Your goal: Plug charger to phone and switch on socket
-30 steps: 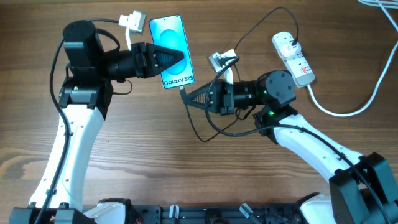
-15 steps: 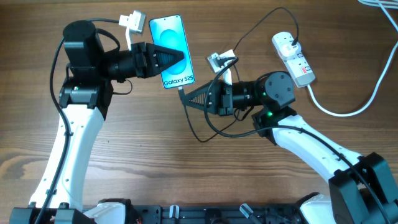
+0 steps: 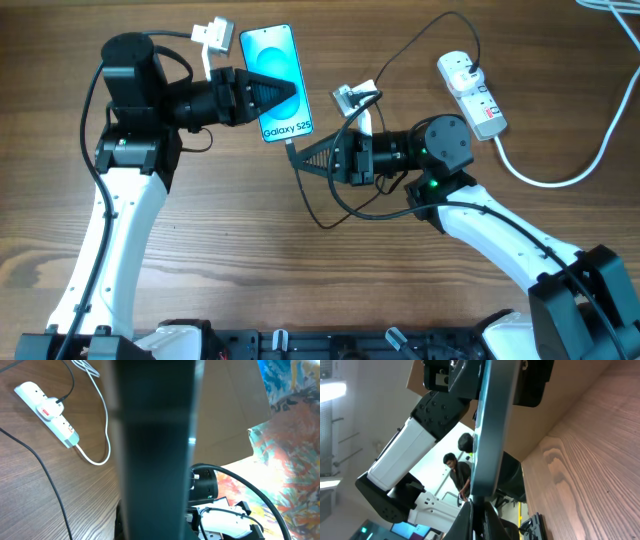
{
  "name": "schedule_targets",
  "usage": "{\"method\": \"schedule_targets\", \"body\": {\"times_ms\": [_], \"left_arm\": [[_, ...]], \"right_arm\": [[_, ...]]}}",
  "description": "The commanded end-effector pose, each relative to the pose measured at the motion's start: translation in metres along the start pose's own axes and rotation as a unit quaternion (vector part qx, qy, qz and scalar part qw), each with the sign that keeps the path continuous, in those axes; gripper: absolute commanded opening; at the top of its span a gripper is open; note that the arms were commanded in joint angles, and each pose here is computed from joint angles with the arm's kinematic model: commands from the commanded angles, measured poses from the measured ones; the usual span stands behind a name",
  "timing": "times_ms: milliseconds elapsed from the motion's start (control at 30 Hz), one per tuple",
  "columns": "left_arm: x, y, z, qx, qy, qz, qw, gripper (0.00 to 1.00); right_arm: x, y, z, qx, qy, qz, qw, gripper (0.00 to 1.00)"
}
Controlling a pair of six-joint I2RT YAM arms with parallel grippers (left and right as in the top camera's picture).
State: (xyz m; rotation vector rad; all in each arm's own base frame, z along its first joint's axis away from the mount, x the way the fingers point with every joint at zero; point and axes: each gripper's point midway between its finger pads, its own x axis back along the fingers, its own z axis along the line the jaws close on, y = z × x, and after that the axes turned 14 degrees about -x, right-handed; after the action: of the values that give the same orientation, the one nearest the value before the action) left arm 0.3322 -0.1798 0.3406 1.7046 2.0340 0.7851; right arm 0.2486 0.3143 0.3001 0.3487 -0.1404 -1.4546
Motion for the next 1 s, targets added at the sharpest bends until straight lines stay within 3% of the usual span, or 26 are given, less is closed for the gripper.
{"method": "schedule_targets", "body": {"times_ms": [0,400,967], "left_arm": [[0.000,-0.003,-0.009,-0.005,-0.015,0.009,1.000,0.04],[0.000,-0.003,-0.009,-0.005,-0.015,0.009,1.000,0.04],[0.000,-0.011,-0.014,0.006,-0.034,0.026,0.999,0.04]], "right_arm": [[0.005,0.012,0.006,-0.001,0.001,-0.028,1.000,0.04],[0.005,0.017,0.006,-0.004,0.001,-0.043,0.999,0.04],[0.009,0.043,0.006,-0.001,0.000,-0.118,0.993,0.04]]}}
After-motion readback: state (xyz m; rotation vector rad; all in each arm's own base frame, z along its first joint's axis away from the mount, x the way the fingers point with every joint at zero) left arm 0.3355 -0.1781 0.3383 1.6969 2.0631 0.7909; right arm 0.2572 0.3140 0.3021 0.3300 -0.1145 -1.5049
